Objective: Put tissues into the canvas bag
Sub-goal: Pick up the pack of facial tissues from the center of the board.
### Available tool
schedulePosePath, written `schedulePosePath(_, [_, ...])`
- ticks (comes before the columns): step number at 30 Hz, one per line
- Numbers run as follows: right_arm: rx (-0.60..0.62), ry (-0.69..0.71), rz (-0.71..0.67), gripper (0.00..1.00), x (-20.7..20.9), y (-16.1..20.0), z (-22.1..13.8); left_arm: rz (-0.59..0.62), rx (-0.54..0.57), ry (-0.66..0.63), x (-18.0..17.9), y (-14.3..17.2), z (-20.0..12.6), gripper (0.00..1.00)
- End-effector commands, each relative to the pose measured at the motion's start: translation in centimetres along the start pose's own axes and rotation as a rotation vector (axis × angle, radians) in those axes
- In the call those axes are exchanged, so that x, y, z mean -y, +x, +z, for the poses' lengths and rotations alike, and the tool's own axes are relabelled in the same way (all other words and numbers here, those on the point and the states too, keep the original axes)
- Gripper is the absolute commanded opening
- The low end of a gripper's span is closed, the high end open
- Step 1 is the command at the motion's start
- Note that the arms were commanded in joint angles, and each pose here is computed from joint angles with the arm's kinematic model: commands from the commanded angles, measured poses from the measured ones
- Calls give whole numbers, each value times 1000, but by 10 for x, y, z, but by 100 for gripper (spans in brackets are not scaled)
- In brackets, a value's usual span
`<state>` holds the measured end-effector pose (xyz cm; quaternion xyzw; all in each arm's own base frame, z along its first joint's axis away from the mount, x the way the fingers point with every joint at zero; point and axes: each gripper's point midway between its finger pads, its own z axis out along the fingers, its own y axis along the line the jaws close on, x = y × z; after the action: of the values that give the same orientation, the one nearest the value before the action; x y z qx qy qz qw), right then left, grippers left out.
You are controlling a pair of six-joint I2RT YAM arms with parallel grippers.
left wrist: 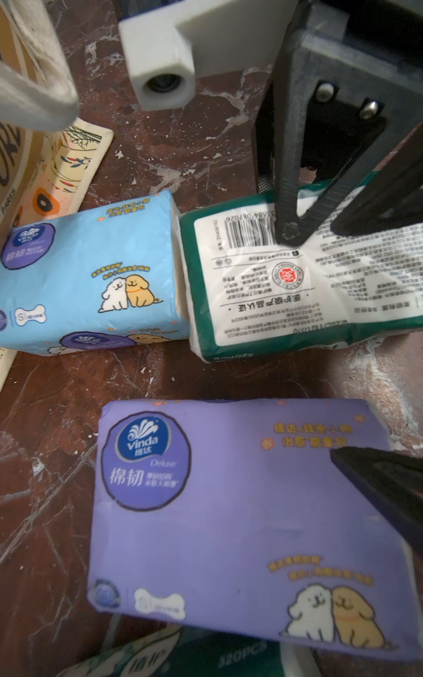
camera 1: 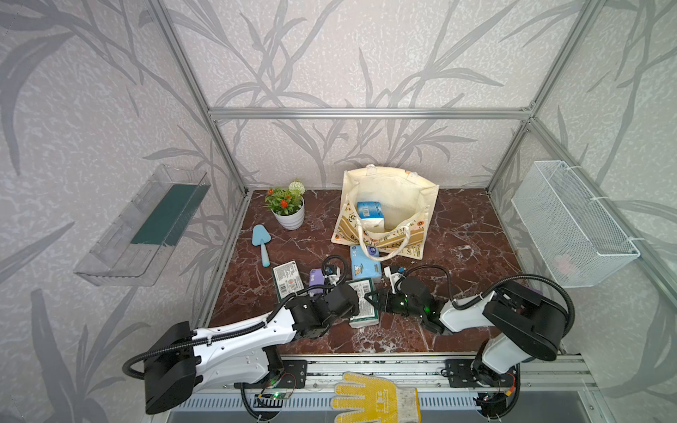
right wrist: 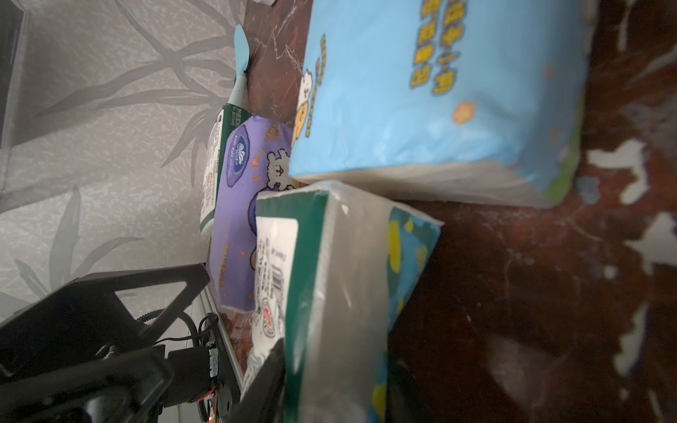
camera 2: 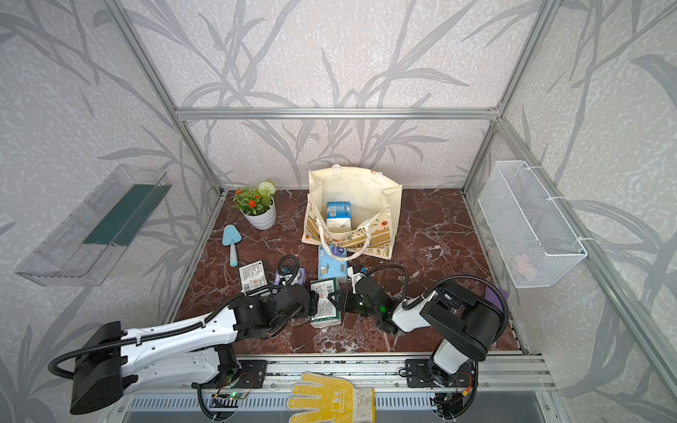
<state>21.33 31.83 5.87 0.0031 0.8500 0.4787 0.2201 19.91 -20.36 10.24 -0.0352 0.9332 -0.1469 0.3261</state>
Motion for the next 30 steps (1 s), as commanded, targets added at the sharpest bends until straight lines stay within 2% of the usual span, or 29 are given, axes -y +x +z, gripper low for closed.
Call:
schedulePosePath(1, [-1, -14, -9, 37, -3, -3, -8, 8, 62, -36, -6, -18, -11, 89])
schedulePosePath(13, [21, 16, 62, 35, 16, -14, -37, 16, 137, -51, -12, -37, -22, 90])
schedulePosePath(26, [92, 113, 129, 35, 44, -48, -123, 48, 162, -42, 1, -57, -24, 90])
schedulePosePath(30, [165, 136, 155, 36, 53, -64, -147, 66, 177, -42, 6, -66, -24, 91])
